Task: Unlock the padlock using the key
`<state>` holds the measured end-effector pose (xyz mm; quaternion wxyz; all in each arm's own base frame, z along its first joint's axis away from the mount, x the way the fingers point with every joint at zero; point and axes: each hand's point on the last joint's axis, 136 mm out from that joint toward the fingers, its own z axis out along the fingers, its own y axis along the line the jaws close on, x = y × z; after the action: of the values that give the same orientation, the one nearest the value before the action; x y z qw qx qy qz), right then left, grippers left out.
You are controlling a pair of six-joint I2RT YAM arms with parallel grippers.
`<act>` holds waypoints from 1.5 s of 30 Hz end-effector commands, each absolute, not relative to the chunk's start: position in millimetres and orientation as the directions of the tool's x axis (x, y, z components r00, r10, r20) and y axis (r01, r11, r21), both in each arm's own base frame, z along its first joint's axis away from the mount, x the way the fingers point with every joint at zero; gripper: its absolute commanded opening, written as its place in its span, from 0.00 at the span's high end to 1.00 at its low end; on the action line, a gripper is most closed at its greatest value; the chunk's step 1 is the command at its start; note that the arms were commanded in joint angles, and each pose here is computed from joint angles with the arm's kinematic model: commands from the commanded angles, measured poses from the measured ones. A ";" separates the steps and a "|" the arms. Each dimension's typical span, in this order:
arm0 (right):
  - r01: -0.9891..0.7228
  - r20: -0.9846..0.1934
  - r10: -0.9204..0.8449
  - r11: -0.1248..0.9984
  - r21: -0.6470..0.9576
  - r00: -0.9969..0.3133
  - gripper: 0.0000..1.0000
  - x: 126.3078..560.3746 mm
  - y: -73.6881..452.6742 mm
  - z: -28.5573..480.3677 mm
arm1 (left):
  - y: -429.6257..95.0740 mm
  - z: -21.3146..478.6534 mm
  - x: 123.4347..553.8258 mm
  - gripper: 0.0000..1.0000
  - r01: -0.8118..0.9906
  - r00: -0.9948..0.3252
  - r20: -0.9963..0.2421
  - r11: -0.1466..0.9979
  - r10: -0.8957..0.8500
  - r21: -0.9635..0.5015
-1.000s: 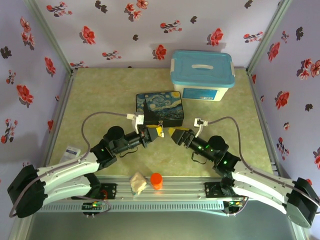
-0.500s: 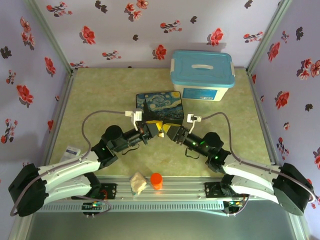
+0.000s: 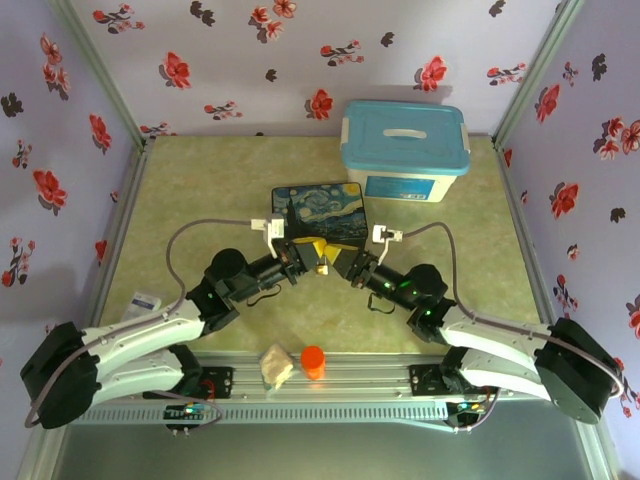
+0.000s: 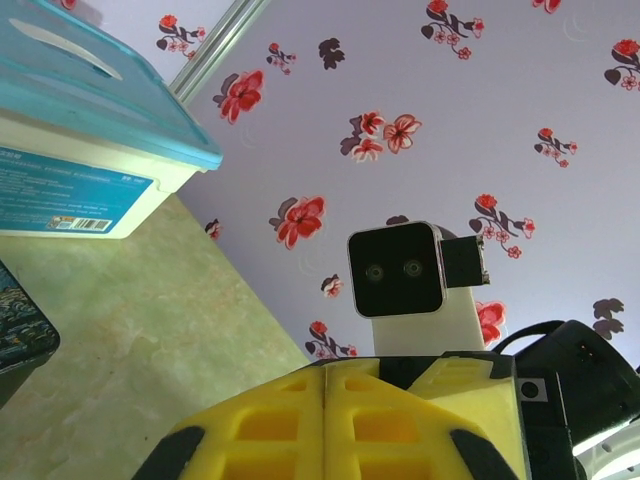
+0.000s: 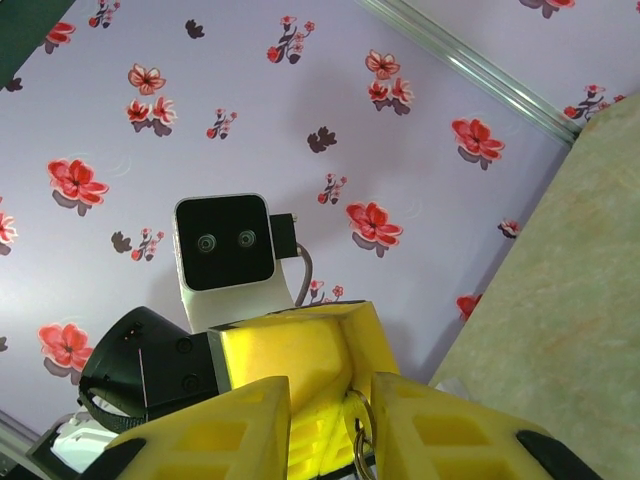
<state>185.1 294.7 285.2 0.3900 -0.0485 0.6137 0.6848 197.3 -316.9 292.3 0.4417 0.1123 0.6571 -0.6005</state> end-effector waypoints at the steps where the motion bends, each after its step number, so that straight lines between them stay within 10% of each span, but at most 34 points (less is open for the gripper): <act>1: -0.611 -0.534 0.479 -0.006 0.792 -0.697 0.76 177.6 294.8 295.4 | -315.9 314.6 200.0 1.00 0.697 -0.559 -0.705 0.212 -0.436 -0.685; 23: -0.609 -0.545 0.476 0.026 0.793 -0.690 0.90 182.4 297.9 289.7 | -316.8 306.1 200.0 1.00 0.673 -0.590 -0.676 0.194 -0.441 -0.714; 31: -0.615 -0.556 0.495 0.054 0.787 -0.668 0.75 184.9 293.2 288.1 | -315.8 304.1 198.8 1.00 0.669 -0.595 -0.680 0.206 -0.428 -0.714; 45: -0.618 -0.562 0.499 0.067 0.784 -0.659 1.00 184.3 289.6 282.0 | -316.6 298.4 200.9 1.00 0.662 -0.599 -0.679 0.216 -0.424 -0.718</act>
<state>187.0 295.1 275.2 0.3932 -0.0469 0.6184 0.6788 200.4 -318.8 294.9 0.4332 0.0935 0.6511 -0.6161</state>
